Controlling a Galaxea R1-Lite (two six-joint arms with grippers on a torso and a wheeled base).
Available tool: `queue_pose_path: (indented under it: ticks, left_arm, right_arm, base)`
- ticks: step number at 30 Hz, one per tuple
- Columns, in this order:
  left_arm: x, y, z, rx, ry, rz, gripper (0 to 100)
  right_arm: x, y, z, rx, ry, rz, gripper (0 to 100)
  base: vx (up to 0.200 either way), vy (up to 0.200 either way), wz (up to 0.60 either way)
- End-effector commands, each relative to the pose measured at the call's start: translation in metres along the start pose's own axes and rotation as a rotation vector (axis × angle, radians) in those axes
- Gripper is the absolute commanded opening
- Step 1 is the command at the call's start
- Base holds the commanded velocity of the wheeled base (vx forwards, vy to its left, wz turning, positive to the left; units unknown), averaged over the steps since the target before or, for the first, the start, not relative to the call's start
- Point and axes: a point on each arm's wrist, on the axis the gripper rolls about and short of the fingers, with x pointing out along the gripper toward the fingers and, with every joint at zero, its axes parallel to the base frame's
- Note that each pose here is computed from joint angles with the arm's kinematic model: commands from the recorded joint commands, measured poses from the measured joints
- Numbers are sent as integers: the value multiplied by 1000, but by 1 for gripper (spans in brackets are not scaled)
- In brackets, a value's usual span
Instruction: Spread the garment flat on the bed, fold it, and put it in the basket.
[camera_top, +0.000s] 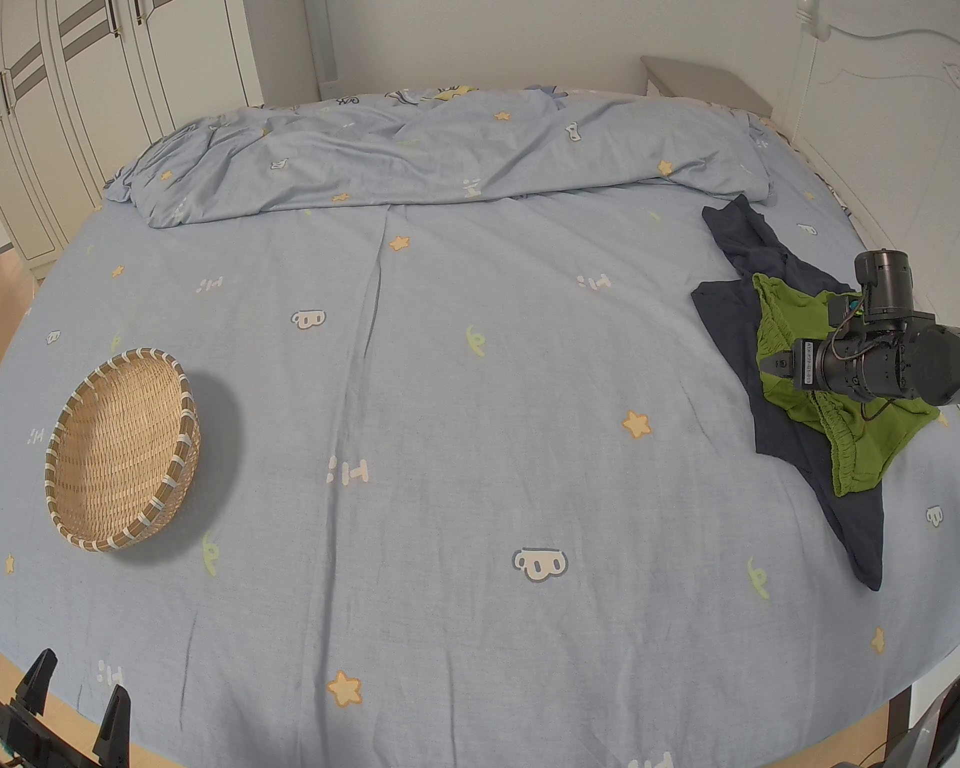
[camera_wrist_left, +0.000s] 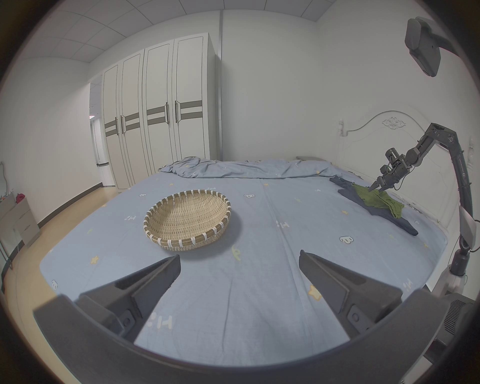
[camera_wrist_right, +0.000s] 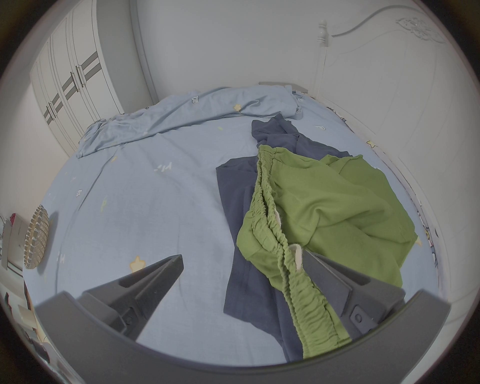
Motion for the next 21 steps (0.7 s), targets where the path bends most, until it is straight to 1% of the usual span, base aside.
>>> queue_pose_path:
  ticks: [1, 8, 13, 14, 21]
  left_arm:
    - [0, 0, -5, 0, 1, 1, 100]
    - [0, 0, -5, 0, 0, 1, 100]
    - [0, 0, -5, 0, 1, 1, 100]
    - [0, 0, -5, 0, 1, 1, 100]
    - [0, 0, -5, 0, 3, 1, 100]
  right_arm:
    - [18, -1, 0, 2, 16, -4, 100]
    - [38, -3, -5, 7, 34, -11, 100]
    - [40, -4, -2, 15, 25, -10, 100]
    - [41, -4, -1, 21, 24, -11, 0]
    - [49, -9, -5, 35, 39, -24, 0]
  base:
    - [0, 0, 0]
    - [0, 0, 0]
    - [0, 0, 0]
    - [0, 0, 0]
    - [0, 0, 0]
